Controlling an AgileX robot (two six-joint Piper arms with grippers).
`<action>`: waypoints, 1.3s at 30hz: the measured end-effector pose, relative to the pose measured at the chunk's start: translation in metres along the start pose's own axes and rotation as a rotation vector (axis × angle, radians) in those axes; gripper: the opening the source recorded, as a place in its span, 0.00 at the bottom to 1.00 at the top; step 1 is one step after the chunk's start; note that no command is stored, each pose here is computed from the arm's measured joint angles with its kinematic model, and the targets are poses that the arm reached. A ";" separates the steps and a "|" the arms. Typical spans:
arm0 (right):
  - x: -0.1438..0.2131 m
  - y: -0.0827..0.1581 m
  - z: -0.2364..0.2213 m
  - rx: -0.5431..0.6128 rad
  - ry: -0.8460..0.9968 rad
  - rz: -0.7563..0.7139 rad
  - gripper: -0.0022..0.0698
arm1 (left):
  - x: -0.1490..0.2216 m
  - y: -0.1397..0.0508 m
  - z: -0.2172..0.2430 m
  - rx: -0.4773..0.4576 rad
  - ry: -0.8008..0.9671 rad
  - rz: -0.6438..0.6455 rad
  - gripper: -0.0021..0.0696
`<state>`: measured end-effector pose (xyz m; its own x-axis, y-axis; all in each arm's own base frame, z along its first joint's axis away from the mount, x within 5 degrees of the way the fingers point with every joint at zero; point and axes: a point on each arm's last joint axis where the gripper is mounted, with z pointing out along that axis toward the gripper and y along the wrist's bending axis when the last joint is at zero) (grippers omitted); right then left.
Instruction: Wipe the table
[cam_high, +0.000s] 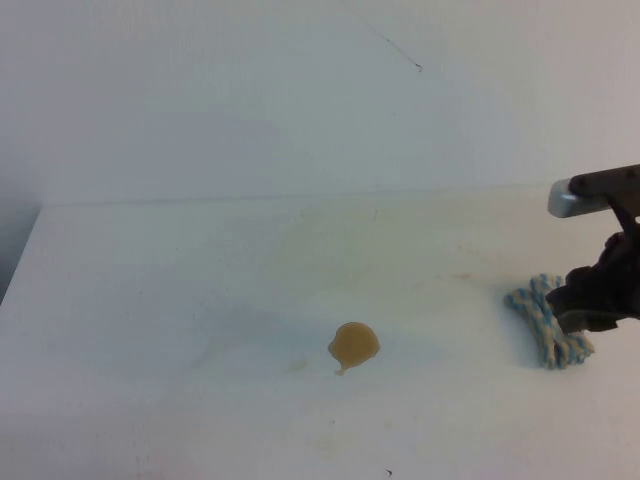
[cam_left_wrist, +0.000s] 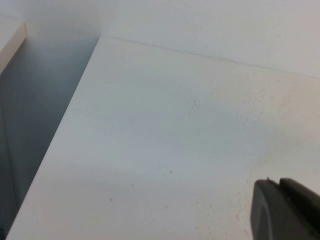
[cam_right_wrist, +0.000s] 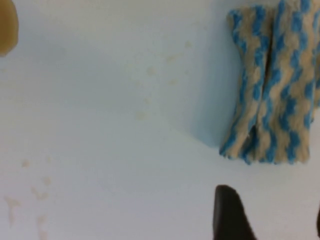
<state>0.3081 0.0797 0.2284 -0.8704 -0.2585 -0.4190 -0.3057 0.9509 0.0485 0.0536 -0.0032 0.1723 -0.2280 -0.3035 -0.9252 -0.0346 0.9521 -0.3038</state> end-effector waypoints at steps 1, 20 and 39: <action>-0.002 0.000 0.003 -0.002 -0.003 0.004 0.52 | 0.000 0.000 0.000 -0.001 0.002 0.000 0.03; -0.060 -0.012 0.076 0.030 0.071 -0.010 0.60 | 0.000 0.000 0.000 0.000 0.001 0.000 0.03; -0.050 -0.020 0.119 0.075 0.171 -0.023 0.27 | 0.000 0.000 0.000 0.000 0.001 0.000 0.03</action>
<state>0.4031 0.0939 0.1407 -0.9183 -0.2994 -0.2590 -0.3023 0.9528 -0.0294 0.0536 -0.0032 0.1722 -0.2285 -0.3034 -0.9251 -0.0347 0.9521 -0.3037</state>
